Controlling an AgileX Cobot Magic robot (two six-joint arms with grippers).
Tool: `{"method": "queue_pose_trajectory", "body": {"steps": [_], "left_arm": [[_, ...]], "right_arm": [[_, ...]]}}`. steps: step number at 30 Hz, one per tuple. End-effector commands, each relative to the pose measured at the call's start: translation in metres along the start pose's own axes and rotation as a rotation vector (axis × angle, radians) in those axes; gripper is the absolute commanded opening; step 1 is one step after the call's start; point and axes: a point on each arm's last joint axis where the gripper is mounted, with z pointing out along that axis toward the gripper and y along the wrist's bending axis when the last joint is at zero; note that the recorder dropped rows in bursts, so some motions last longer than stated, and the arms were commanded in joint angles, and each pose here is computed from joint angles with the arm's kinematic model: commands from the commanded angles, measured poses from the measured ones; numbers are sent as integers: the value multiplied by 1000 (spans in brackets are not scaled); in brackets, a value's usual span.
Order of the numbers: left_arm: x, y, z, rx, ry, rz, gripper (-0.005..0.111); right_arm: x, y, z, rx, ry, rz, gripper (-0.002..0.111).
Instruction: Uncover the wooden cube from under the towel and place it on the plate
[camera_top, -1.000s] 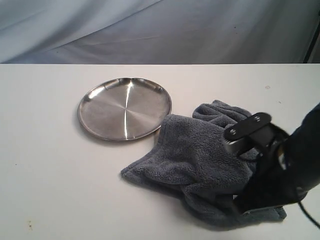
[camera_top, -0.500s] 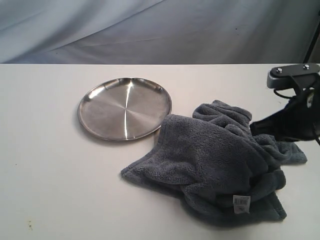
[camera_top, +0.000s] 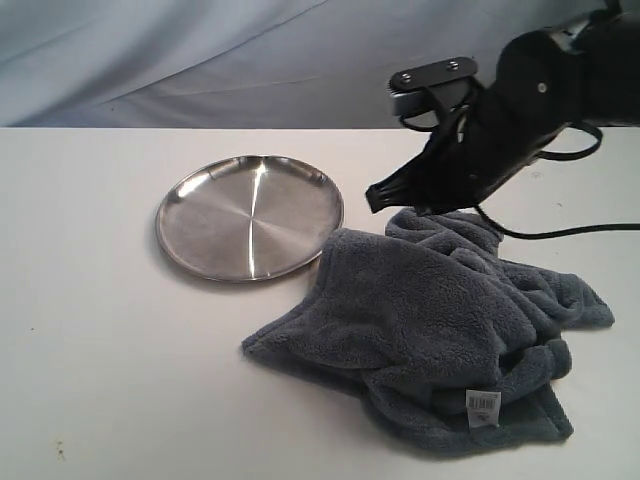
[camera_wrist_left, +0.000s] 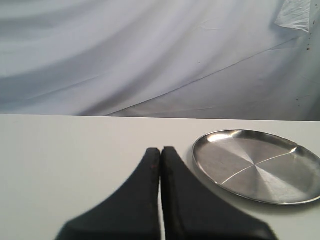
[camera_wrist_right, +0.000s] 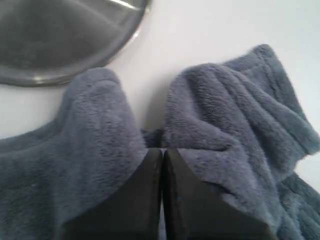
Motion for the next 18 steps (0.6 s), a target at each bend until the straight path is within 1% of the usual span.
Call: {"method": "queue_pose_trajectory", "body": {"steps": [1,5,8,10,14,18], "left_arm": [[1,0,0,1,-1,-2,1],[1,0,0,1,-1,0,1],[1,0,0,1,-1,0,1],[1,0,0,1,-1,0,1],[1,0,0,1,-1,0,1],[1,0,0,1,-1,-2,1]], "right_arm": [[4,36,-6,-42,25,-99,0],[27,71,-17,-91,45,-198,0],[51,88,-24,-124,47,-261,0],[69,92,-27,-140,64,-280,0],[101,82,-33,-135,107,-255,0],[117,59,-36,-103,109,-214,0]]}}
